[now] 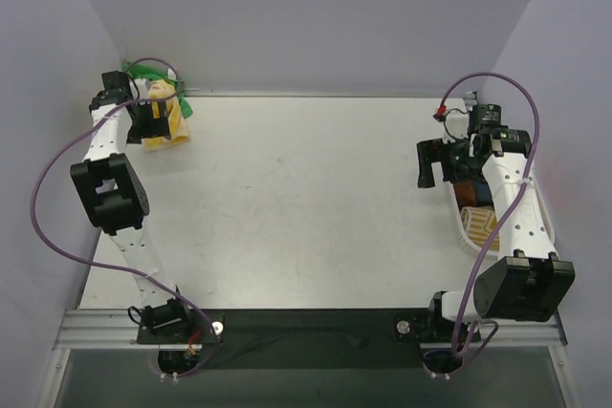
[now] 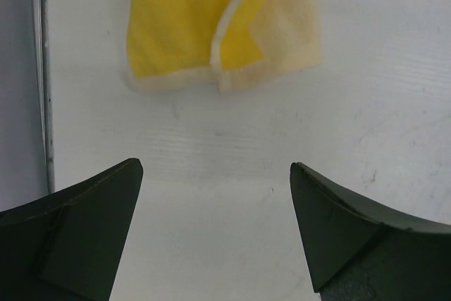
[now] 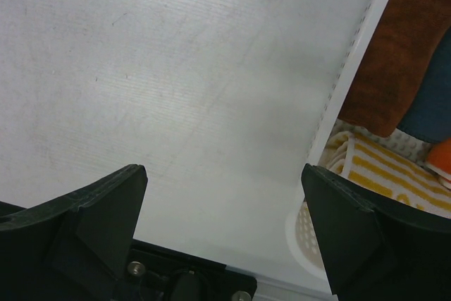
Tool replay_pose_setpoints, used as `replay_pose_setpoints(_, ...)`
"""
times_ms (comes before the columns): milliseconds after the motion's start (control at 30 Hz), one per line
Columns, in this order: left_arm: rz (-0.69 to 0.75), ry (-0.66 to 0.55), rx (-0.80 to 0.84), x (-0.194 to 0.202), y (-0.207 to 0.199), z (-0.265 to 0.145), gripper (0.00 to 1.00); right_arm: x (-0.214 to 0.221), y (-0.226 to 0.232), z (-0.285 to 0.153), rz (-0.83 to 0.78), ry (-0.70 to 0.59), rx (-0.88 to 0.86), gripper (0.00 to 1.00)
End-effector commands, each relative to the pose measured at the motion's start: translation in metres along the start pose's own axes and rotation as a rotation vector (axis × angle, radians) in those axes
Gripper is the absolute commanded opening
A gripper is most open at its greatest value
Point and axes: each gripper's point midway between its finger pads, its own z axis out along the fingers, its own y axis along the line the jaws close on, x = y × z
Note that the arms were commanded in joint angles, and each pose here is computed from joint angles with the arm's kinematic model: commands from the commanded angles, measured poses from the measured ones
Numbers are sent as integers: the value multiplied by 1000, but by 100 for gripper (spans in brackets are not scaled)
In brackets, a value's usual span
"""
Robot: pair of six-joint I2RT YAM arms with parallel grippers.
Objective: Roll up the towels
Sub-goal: Grab a towel with the left arm
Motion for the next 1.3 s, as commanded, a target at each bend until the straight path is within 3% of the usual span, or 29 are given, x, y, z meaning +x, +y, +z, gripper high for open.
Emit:
replay_pose_setpoints(0, -40, -84, 16, -39, 9, 15, 97, 6, -9, -13, -15, 48, 43, 100)
replay_pose_setpoints(433, -42, -207, 141, -88, 6, 71, 97, 22, -19, -19, -36, 109, 102, 100)
replay_pose_setpoints(733, -89, -174, 222, -79, -16, 104, 90, 34, -29, -27, -36, 124, 146, 100)
replay_pose_setpoints(800, -69, -165, 239, -76, -23, 108, 84, 36, -28, -28, -36, 125, 144, 100)
replay_pose_setpoints(833, -64, -162, 243, -75, -25, 109, 72, 37, -28, -28, -36, 128, 143, 100)
replay_pose_setpoints(900, -55, -167, 266, -76, -29, 105, 61, 38, -28, -29, -36, 128, 144, 100)
replay_pose_setpoints(933, -53, -167, 276, -76, -32, 104, 49, 38, -28, -30, -35, 126, 145, 100)
replay_pose_setpoints(1000, -42, -179, 316, -80, -40, 93, 36, 38, -28, -30, -35, 124, 143, 100)
replay_pose_setpoints(1067, -27, -198, 345, -87, -48, 77, 16, 37, -26, -29, -34, 120, 130, 100)
replay_pose_setpoints(1167, 22, -224, 396, -97, -71, 46, 0, 36, -22, -27, -26, 117, 106, 100)
replay_pose_setpoints(1267, 127, -219, 463, -94, -108, 14, 0, 32, -20, -24, -19, 112, 87, 100)
